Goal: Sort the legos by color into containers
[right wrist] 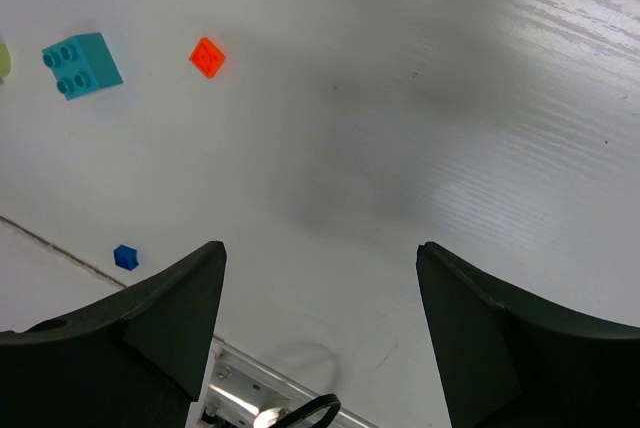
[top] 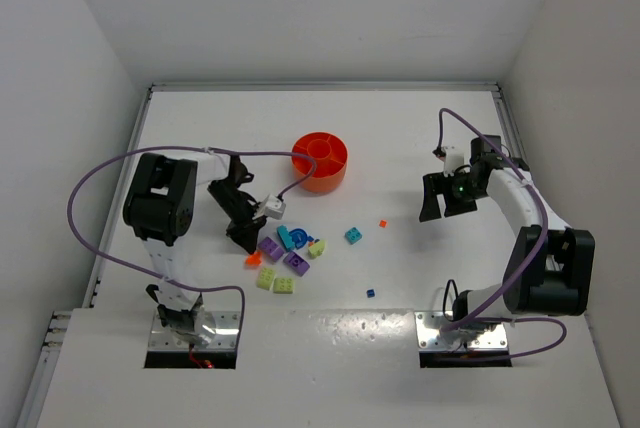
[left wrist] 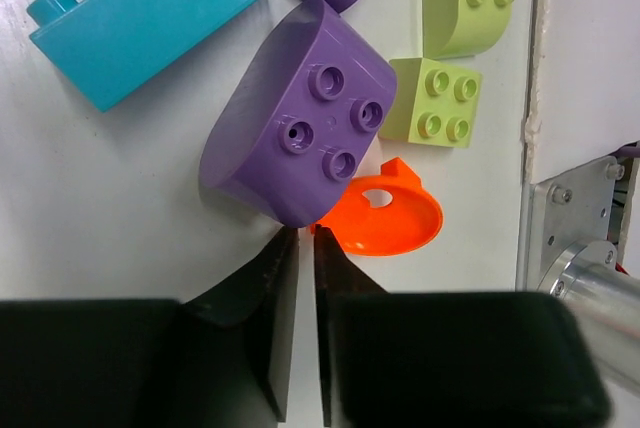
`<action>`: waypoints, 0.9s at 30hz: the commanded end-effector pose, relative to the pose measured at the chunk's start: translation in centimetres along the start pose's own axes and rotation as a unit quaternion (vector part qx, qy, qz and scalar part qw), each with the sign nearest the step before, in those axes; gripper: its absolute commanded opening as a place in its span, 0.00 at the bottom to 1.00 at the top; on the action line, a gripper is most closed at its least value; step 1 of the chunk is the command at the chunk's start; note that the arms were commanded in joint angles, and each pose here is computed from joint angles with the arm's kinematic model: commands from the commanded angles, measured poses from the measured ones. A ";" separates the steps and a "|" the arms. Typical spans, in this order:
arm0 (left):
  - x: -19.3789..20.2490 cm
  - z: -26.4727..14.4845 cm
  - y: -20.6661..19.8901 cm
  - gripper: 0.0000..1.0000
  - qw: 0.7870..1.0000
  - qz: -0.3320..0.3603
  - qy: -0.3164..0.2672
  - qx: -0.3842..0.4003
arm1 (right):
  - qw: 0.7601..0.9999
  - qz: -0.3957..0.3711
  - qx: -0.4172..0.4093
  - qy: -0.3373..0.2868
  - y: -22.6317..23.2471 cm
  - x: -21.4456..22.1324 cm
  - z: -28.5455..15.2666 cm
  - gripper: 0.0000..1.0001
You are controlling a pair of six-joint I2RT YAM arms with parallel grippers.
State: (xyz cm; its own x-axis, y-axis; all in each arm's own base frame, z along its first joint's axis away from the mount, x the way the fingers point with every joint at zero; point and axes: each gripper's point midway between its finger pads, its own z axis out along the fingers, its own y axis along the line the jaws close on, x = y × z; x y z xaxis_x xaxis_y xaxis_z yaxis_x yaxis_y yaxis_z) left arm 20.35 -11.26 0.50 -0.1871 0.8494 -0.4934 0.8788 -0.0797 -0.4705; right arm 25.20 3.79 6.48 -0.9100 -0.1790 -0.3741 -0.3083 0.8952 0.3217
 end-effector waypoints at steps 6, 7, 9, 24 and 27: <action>-1.5 -0.7 -0.8 0.06 1.000 0.020 -0.019 0.000 | 1.000 -0.008 0.002 -0.023 0.1 -1.7 -0.7 0.77; -1.6 -1.0 -0.7 0.05 0.999 0.019 -0.026 -0.006 | 1.000 -0.008 0.002 -0.023 0.1 -1.7 -0.7 0.77; -1.9 -1.5 -0.7 0.05 0.999 0.018 -0.033 -0.012 | 1.000 -0.010 0.004 -0.027 0.2 -1.8 -0.9 0.77; -0.3 -3.2 -3.4 0.70 0.998 -0.048 -0.009 -0.027 | 0.999 -0.017 0.001 -0.032 0.4 -2.0 -1.1 0.77; 0.5 -2.7 -3.4 0.63 0.994 -0.107 0.005 -0.003 | 0.999 -0.017 0.001 -0.032 0.4 -2.0 -1.1 0.77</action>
State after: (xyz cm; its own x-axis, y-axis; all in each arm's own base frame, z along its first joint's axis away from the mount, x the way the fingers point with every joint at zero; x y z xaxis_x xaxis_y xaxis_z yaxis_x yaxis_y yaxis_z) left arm 19.05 -9.61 3.95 -0.2686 0.8533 -0.4468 0.8767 0.0244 -0.4805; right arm 25.22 3.80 6.50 -0.9096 -0.1789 -0.3750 -0.3088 0.8949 0.3221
